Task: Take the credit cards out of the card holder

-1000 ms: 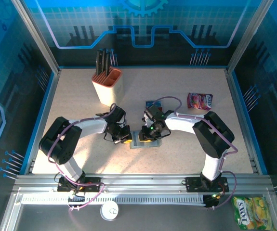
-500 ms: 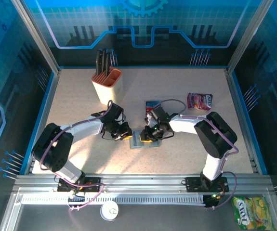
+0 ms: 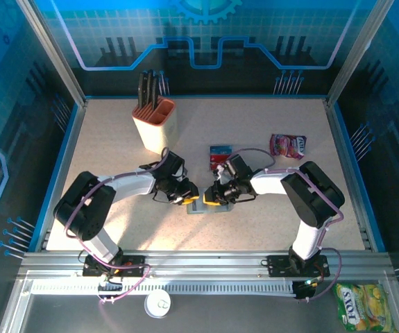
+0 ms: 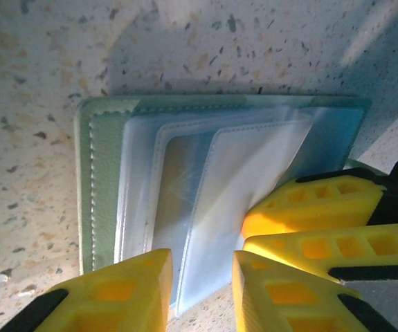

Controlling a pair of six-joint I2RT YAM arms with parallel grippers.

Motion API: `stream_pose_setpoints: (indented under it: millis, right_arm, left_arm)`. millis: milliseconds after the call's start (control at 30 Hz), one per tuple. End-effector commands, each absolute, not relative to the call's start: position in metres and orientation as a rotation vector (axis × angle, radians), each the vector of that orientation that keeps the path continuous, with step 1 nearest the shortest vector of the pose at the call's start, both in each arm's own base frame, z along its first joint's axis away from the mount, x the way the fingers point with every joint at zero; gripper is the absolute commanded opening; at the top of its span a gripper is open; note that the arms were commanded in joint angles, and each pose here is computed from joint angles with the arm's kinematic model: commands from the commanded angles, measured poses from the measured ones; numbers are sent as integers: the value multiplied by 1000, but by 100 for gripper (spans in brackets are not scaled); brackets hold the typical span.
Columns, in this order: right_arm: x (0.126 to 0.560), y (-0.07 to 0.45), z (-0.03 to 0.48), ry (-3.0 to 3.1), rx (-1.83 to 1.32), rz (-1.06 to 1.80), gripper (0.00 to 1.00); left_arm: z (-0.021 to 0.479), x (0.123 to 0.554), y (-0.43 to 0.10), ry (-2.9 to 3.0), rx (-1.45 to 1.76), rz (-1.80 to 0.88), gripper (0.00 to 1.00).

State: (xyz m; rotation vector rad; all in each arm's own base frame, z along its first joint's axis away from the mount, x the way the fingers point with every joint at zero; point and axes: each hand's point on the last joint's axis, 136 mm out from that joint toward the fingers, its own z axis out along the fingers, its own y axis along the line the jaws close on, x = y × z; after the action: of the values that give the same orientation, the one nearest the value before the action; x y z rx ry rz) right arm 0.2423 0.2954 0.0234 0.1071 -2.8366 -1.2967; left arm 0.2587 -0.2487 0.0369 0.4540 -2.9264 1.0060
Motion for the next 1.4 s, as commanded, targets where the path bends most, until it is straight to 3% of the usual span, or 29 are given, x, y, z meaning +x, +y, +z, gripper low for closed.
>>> stream_pose_setpoints:
  millis: [0, 533, 900, 1367]
  right_arm:
    - [237, 285, 11, -2825, 35, -1259, 24]
    - [236, 282, 7, -2776, -12, -1341, 23]
    - [237, 282, 12, -2769, -1, -1368, 23]
    - [257, 257, 66, -2914, 57, -1350, 25]
  left_arm:
    - [38, 259, -256, -2897, 459, 1037, 30]
    - [34, 261, -262, -2884, 474, 1038, 29]
    - [36, 261, -270, -2868, 462, 1062, 21]
    - [59, 273, -292, -2890, 414, 1105, 21]
